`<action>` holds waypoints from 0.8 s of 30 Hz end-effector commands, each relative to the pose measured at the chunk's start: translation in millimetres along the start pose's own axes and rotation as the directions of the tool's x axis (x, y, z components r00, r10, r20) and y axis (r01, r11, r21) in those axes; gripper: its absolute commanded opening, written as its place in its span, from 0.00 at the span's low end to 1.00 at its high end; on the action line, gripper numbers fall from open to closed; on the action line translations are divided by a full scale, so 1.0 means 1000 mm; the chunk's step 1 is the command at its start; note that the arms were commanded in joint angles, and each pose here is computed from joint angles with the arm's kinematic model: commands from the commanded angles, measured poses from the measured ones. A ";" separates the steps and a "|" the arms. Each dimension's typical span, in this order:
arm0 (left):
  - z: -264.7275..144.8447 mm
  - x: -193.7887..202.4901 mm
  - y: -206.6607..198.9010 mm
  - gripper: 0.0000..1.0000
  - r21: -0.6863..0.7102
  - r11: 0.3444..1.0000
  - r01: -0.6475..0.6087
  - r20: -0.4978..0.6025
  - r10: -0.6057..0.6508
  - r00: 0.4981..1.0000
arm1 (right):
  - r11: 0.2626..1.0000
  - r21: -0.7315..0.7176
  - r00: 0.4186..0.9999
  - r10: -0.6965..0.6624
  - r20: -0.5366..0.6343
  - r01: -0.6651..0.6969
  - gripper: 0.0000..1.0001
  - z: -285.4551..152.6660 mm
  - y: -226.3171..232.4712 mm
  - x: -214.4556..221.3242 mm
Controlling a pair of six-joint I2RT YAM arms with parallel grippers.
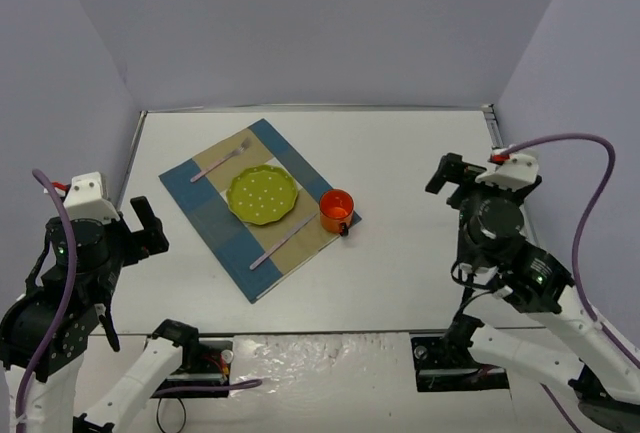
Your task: Set the dinner table for one person
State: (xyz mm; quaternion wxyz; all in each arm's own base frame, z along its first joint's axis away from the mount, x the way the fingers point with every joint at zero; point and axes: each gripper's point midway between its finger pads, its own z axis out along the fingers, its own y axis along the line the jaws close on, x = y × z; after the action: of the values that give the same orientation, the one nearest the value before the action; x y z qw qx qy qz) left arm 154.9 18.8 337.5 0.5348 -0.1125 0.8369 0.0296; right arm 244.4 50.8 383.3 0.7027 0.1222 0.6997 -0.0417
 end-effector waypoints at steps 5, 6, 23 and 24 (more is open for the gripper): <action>0.001 -0.017 0.009 0.97 -0.053 0.998 -0.023 0.066 0.026 0.997 | 0.998 0.056 0.995 -0.040 0.094 0.035 1.00 -0.019 -0.056 -0.019; 0.000 -0.016 0.010 0.97 -0.051 0.999 -0.019 0.074 0.023 0.997 | 0.998 0.063 0.995 -0.031 0.100 0.025 1.00 -0.022 -0.063 -0.018; 0.001 -0.011 0.012 0.97 -0.056 0.998 0.019 0.086 -0.014 0.996 | 0.998 -0.037 0.988 0.062 0.145 -0.057 1.00 -0.035 -0.072 -0.018; 0.001 -0.011 0.012 0.97 -0.059 0.998 0.017 0.083 -0.012 0.996 | 0.997 -0.041 0.987 0.069 0.147 -0.063 1.00 -0.035 -0.071 -0.019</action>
State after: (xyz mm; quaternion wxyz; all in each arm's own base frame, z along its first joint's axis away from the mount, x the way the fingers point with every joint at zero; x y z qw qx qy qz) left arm 149.3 30.9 334.1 0.5450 -0.1188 0.8280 0.0565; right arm 192.9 -16.2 383.3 0.7425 0.1189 0.6579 -0.0422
